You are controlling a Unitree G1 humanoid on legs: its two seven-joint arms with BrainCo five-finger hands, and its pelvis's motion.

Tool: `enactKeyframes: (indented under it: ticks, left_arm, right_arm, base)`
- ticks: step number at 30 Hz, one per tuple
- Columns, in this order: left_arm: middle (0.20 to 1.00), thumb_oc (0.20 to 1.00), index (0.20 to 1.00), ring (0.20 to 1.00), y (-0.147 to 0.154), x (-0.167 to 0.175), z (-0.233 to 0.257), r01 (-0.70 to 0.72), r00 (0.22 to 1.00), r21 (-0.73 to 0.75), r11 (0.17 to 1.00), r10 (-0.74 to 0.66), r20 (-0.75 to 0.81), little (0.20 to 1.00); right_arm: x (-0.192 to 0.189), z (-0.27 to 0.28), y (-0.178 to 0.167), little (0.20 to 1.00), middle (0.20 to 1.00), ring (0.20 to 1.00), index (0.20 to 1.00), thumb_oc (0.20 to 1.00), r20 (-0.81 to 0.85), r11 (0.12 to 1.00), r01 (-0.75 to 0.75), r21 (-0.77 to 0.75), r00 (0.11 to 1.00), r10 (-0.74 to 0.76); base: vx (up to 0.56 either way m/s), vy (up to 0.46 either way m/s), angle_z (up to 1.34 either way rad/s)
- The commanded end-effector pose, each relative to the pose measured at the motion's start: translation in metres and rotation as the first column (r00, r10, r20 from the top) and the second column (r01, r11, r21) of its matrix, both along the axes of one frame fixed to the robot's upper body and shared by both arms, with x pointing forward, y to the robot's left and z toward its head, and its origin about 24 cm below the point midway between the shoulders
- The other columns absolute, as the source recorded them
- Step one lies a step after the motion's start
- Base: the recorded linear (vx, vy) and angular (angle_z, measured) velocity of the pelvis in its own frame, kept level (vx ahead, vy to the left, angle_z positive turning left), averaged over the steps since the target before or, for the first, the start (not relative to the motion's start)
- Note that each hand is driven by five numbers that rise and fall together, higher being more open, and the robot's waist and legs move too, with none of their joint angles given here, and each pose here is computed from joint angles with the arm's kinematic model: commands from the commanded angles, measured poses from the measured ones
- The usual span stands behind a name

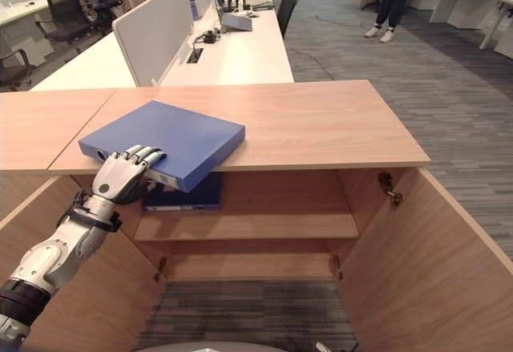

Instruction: Put the empty folder in the office cabinet

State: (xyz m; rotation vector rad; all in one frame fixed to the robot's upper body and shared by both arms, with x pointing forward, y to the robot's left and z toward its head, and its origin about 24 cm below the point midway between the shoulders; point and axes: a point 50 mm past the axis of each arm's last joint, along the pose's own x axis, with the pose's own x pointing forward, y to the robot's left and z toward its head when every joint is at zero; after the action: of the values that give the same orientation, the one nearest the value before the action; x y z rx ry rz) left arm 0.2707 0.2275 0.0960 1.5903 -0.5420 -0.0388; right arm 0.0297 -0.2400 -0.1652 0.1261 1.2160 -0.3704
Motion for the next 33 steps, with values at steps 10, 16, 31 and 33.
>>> enactKeyframes:
  ticks: [10,16,31,33]
  left_arm:
    - [0.200,0.200,0.200,0.200,0.008,0.016,0.052,-0.016,0.985,-0.023,1.000,0.020,0.169,0.200]
    - [0.200,0.200,0.200,0.200,0.007,0.009,0.116,0.073,0.911,-0.233,0.970,0.031,0.412,0.200]
    - [0.200,0.200,0.200,0.200,-0.007,-0.023,0.213,0.461,0.698,-0.373,0.805,-0.069,0.713,0.200]
    - [0.200,0.200,0.200,0.200,-0.010,-0.026,0.216,0.510,0.691,-0.388,0.768,-0.097,0.716,0.200]
  right_arm:
    - [0.022,0.000,0.001,1.000,1.000,1.000,1.000,1.000,0.039,0.997,0.074,0.006,0.996,-0.074]
    - [0.029,0.000,0.005,1.000,1.000,1.000,1.000,1.000,0.050,0.999,0.042,0.014,0.998,-0.042]
    - [0.055,0.003,0.013,1.000,1.000,1.000,1.000,1.000,0.108,0.998,-0.056,0.042,0.993,0.051]
    - [0.057,0.004,0.011,1.000,1.000,1.000,1.000,1.000,0.108,0.998,-0.061,0.035,0.993,0.057]
  base:
    - [0.00,0.000,0.00]
    - [0.00,0.000,0.00]
    - [0.00,-0.015,0.04]
    - [-0.02,-0.024,0.07]
